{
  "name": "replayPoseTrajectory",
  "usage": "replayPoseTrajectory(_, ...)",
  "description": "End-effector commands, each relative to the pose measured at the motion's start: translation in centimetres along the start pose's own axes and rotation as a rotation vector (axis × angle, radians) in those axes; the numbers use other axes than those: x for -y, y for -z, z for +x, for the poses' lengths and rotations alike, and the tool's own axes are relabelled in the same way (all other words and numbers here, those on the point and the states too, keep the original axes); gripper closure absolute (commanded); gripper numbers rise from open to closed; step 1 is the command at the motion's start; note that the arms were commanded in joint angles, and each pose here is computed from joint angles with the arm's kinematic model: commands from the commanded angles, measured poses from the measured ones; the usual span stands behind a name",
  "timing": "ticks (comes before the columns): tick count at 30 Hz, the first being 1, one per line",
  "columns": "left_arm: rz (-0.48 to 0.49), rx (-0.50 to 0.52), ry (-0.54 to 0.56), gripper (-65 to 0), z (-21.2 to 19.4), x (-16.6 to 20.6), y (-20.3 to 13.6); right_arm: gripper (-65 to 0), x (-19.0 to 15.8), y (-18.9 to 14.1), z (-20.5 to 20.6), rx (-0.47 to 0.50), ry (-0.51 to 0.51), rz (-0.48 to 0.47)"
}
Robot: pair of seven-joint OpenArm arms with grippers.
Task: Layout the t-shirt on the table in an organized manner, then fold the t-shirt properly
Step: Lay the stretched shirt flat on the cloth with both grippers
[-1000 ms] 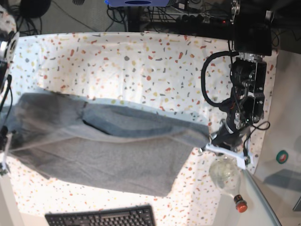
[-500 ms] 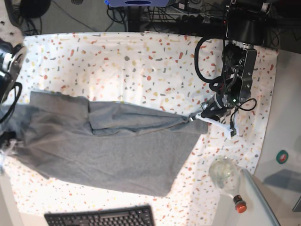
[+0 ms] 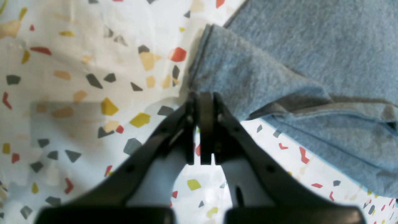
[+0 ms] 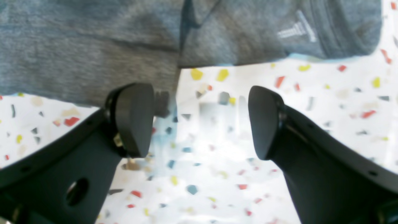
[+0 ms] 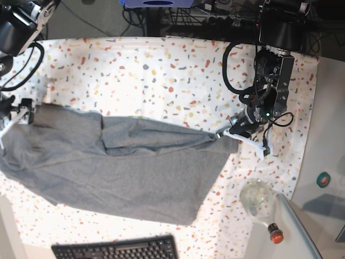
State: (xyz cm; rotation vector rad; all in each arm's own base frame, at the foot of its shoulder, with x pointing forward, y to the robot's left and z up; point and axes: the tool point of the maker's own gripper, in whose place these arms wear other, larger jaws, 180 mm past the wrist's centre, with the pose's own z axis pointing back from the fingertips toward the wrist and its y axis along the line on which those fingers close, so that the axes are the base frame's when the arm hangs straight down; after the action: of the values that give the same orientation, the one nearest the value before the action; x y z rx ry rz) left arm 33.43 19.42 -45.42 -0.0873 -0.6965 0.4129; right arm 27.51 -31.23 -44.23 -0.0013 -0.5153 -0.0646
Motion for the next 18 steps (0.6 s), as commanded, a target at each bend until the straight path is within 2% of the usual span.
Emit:
replayPoseTrajectory(1,-0.01,0.049,0.004,0.0,1.9,0.3,-0.2,-44.7,0.3,-0.2,2.1,0.05,0.001,-0.001)
replayPoseTrajectory(6,-0.011,0.049,0.006,0.0,1.9,0.3,-0.2,-44.4,-0.7,1.4,1.9,0.013,0.039,0.053)
replayPoseTrajectory(11,-0.01,0.049,0.004,0.0,1.9,0.3,-0.2,-44.1,-1.9,2.0,1.5,-0.012,0.003,0.075)
replayPoseTrajectory(16,0.0,0.053,0.013,0.0,2.1,-0.3,-0.3,-44.0,-2.4,2.7,0.3,-0.046,0.019,0.096)
replayPoseTrajectory(18,0.0,0.053,0.013,0.0,2.1,-0.3,-0.3,-42.0,-2.5,2.8,0.2,-0.051,0.021,0.099)
